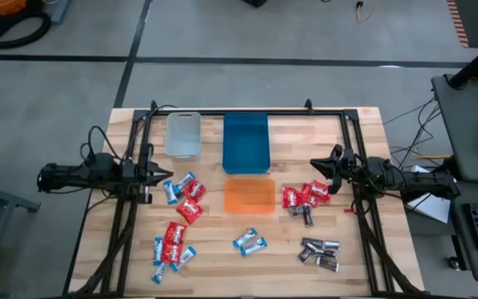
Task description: Sort candy
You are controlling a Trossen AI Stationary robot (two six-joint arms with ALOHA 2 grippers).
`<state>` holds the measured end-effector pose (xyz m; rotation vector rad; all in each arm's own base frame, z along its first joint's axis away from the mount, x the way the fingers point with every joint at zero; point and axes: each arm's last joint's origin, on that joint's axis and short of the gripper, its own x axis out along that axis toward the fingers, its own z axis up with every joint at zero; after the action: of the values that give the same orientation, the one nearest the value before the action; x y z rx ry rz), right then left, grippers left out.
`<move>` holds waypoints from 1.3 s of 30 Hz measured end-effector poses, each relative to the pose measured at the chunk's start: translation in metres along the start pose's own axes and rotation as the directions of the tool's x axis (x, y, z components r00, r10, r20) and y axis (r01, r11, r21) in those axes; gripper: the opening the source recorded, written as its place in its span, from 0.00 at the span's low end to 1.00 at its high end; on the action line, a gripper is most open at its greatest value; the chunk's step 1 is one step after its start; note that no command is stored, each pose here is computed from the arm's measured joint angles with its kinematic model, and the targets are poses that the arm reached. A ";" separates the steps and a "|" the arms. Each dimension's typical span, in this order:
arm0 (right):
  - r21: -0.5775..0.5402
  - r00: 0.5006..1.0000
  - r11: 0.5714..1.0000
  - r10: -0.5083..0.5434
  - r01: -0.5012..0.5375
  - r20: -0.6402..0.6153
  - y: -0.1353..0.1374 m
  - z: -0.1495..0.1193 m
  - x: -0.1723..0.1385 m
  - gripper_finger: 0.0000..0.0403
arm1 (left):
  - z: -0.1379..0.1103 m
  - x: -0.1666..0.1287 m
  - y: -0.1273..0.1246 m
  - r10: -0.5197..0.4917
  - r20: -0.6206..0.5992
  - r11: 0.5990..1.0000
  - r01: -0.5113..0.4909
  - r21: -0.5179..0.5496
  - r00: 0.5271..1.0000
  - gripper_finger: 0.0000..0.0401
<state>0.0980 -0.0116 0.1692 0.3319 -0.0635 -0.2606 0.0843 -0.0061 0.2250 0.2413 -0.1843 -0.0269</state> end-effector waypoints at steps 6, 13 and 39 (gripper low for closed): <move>0.000 1.000 1.000 0.000 0.000 0.000 0.000 0.000 0.000 0.06 | 0.000 0.000 0.000 0.000 0.000 1.000 0.000 0.000 1.000 0.00; 0.000 1.000 1.000 0.000 0.000 0.000 0.000 0.000 0.000 0.06 | 0.000 0.000 0.000 0.000 -0.001 1.000 0.000 0.000 1.000 0.00; 0.324 0.989 0.935 0.132 -0.146 0.065 0.006 0.008 -0.001 0.06 | 0.022 0.000 0.004 0.010 0.232 0.847 0.115 -0.519 0.973 0.00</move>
<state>0.0981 -0.0083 0.1793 0.6512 -0.1730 -0.1149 0.0803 -0.0072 0.2467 -0.3157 -0.3899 -0.1600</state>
